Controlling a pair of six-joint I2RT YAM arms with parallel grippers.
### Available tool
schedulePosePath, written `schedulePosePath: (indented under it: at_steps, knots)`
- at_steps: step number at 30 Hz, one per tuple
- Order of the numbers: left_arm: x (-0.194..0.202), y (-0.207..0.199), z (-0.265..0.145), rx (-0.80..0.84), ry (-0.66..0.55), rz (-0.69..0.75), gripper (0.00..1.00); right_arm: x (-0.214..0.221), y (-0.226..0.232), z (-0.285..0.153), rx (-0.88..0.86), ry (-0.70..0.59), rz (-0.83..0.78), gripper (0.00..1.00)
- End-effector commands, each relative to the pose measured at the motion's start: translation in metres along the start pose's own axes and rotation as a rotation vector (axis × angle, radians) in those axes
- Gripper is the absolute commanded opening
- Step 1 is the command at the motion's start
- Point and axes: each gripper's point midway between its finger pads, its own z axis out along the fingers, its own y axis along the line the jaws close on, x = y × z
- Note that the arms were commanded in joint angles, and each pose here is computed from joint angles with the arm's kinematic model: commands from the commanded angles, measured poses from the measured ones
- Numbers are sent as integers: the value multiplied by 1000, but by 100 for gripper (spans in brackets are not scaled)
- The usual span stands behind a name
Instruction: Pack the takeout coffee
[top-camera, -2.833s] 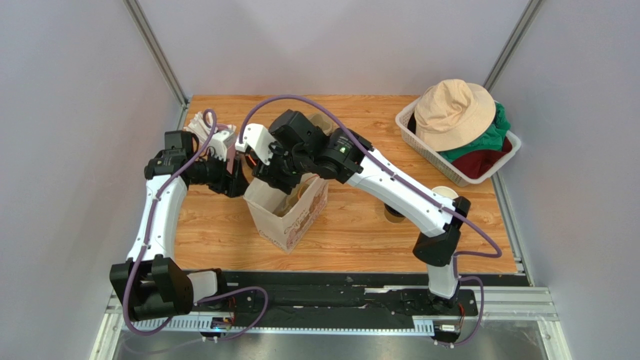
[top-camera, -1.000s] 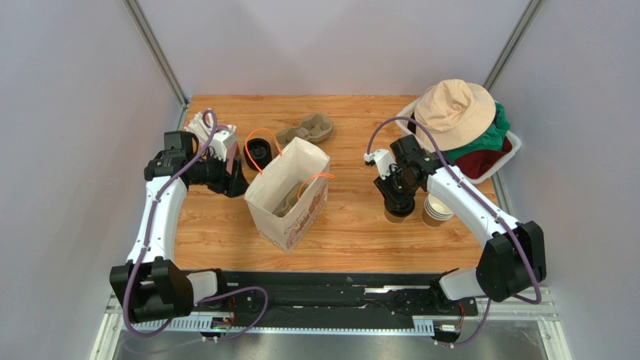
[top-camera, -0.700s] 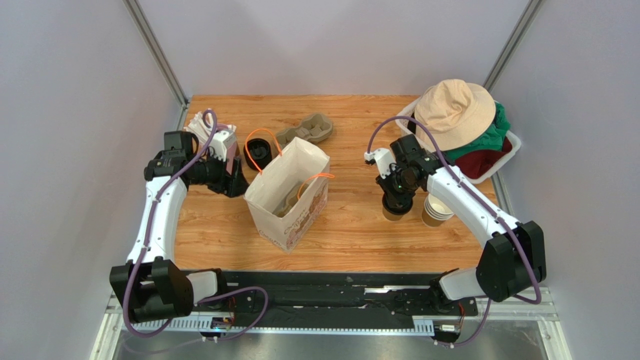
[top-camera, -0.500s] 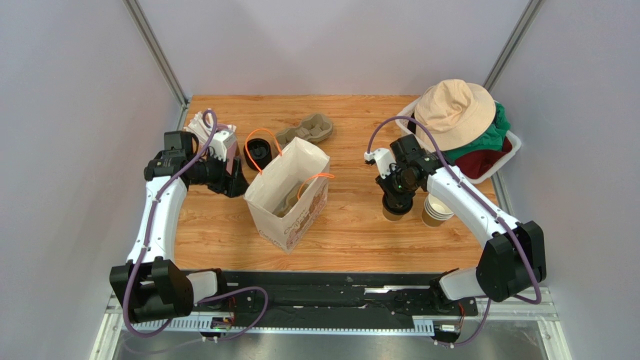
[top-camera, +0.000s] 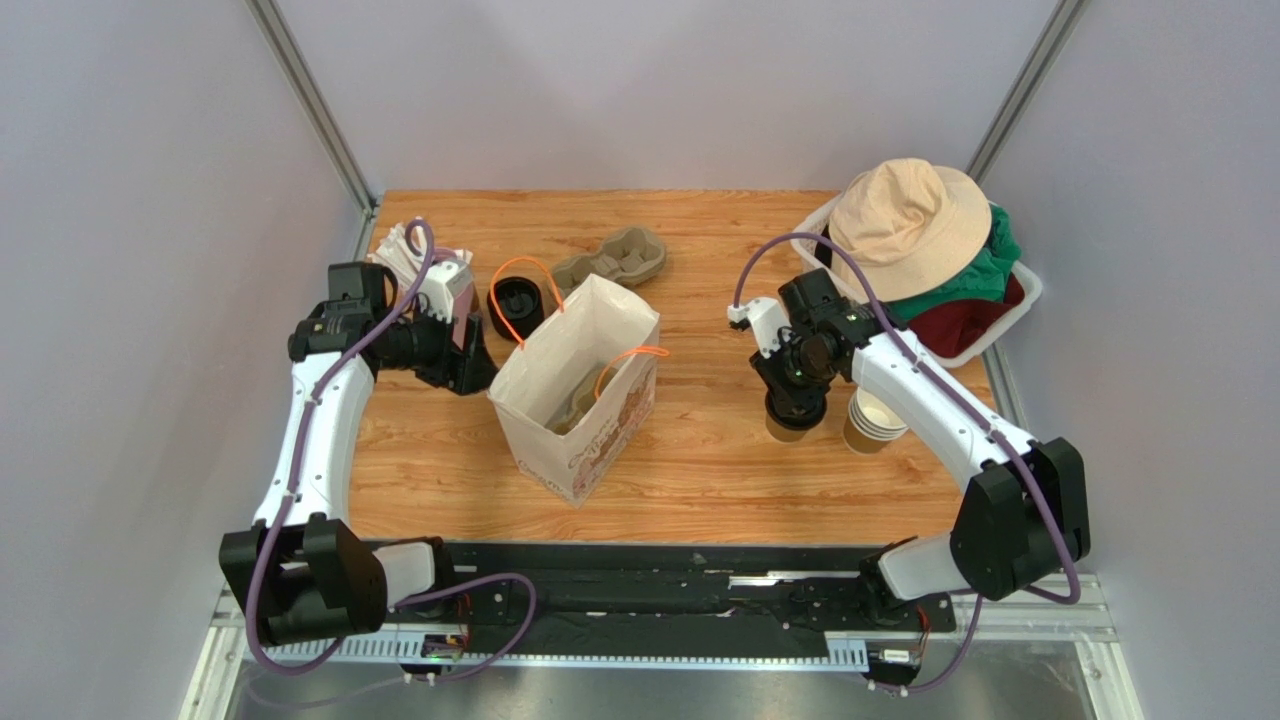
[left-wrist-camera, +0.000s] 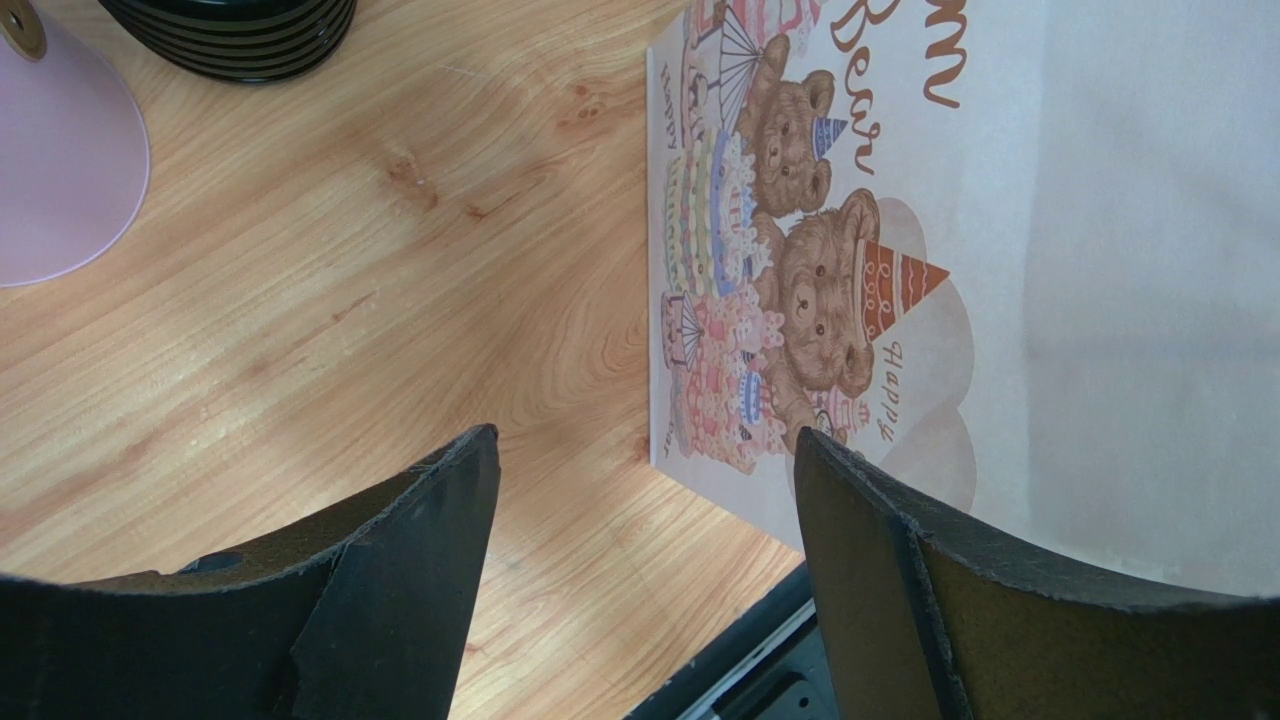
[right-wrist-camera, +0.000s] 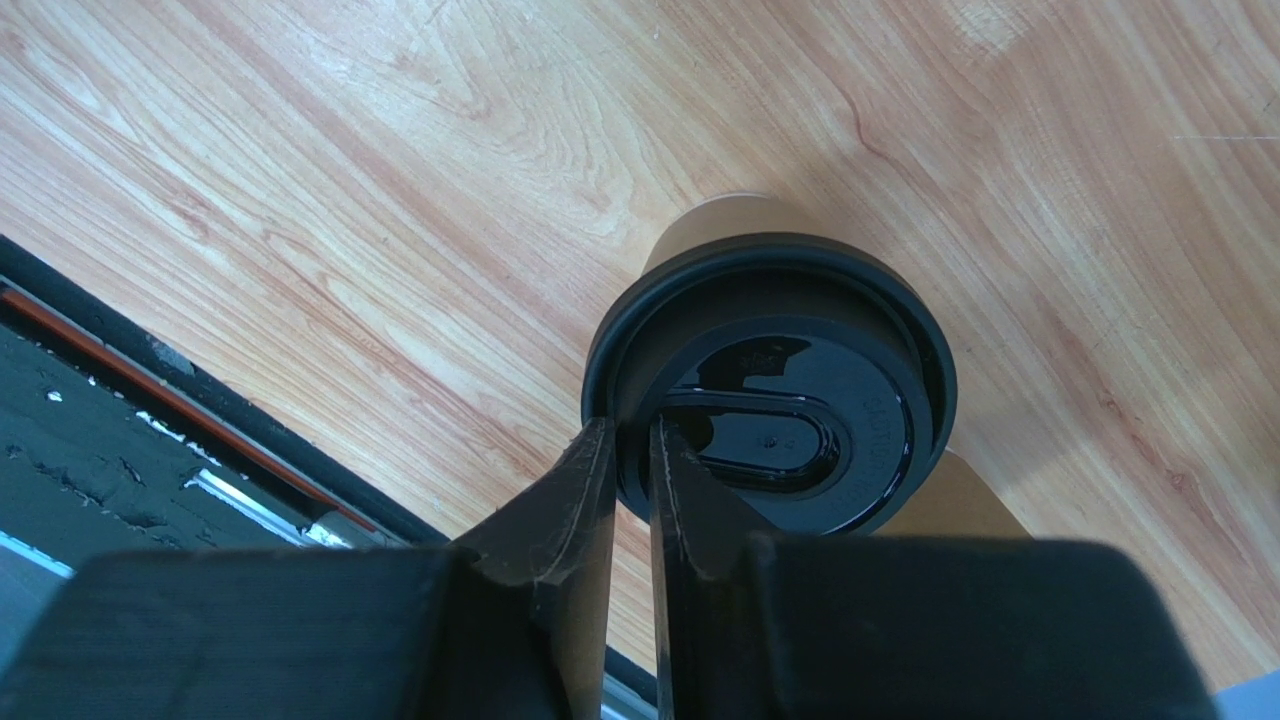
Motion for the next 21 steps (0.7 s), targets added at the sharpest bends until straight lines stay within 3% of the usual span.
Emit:
schedulePosePath:
  at_steps: [1, 5, 8, 12, 21]
  knots:
    - [-4, 0, -3, -3, -29, 32, 81, 2, -2, 2, 5, 13, 4, 17]
    - [-4, 0, -3, -3, -29, 33, 81, 1, -2, 2, 4, 12, 4, 14]
    - [-4, 0, -2, -2, -27, 31, 81, -1, -3, -1, 9, 5, 3, 1]
    - [-4, 0, -3, -4, -28, 33, 81, -8, -5, -15, 21, -10, -8, 0]
    - [-5, -1, -3, -3, -33, 38, 81, -75, -4, -123, 80, -261, -77, 0]
